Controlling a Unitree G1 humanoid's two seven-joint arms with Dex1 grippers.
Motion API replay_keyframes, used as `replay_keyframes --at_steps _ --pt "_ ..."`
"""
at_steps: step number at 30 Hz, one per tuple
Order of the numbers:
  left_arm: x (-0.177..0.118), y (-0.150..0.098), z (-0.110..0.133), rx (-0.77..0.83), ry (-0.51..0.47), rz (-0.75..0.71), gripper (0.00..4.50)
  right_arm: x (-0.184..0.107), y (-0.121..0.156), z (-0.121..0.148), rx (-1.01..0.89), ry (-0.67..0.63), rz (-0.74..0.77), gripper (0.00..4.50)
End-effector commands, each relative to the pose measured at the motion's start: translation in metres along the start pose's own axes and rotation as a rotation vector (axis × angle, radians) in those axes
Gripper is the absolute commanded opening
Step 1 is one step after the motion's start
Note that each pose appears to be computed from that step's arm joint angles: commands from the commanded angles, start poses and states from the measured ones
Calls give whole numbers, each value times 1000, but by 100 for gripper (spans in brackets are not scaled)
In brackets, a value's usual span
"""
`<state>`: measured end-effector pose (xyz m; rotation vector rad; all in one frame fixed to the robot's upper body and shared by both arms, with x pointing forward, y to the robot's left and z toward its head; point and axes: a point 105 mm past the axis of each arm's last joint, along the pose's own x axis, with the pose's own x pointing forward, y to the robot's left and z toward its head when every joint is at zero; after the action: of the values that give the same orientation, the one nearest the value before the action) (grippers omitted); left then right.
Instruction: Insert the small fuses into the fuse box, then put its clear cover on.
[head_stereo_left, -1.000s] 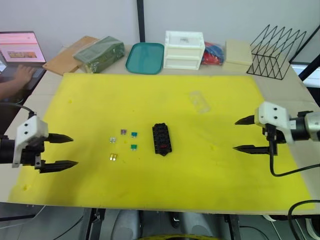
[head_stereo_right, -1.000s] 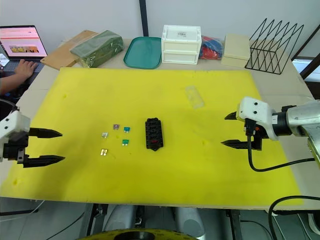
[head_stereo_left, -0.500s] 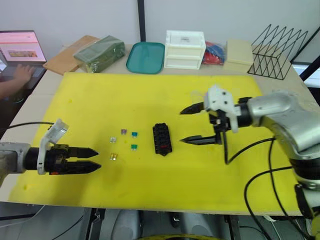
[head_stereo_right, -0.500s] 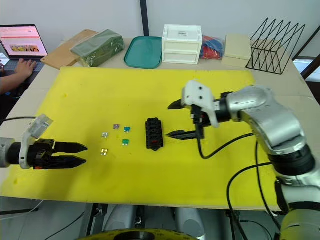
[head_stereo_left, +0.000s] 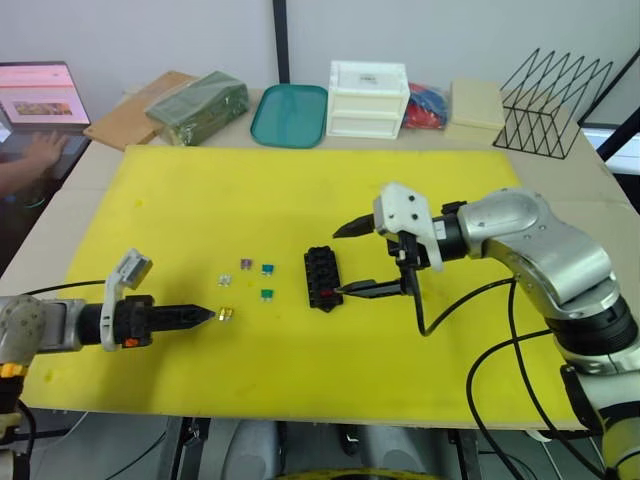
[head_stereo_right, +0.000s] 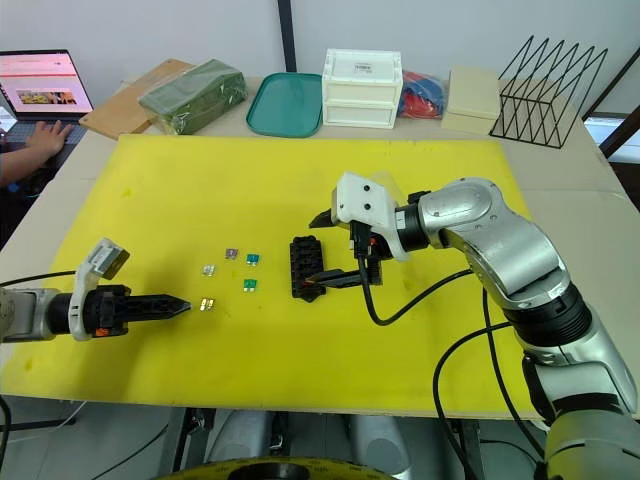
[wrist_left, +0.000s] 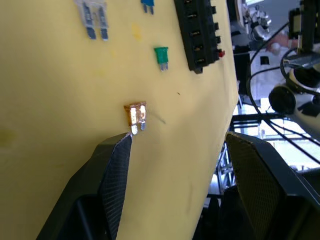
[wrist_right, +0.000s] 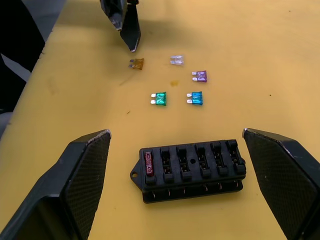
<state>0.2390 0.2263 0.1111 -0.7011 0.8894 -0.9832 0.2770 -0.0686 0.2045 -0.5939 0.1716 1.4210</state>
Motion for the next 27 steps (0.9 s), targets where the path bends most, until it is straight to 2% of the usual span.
replay_keyframes --at_steps 1,7,17,20,22,23,27 --pt "5 3 1 -7 8 3 321 -1 2 12 -63 -14 -5 450" --pt "13 10 6 -1 7 14 321 -1 3 12 -69 -5 -11 450" --pt "33 5 5 5 35 -31 321 0 5 11 -75 7 -14 450" --pt "34 10 2 13 51 -4 265 0 5 11 -78 12 -14 450" --pt "33 11 -1 14 61 8 188 0 6 11 -78 14 -13 450" --pt "32 12 -2 17 68 16 173 0 6 11 -79 15 -13 450" --pt "30 15 -6 23 84 36 173 1 6 10 -79 16 -14 450"
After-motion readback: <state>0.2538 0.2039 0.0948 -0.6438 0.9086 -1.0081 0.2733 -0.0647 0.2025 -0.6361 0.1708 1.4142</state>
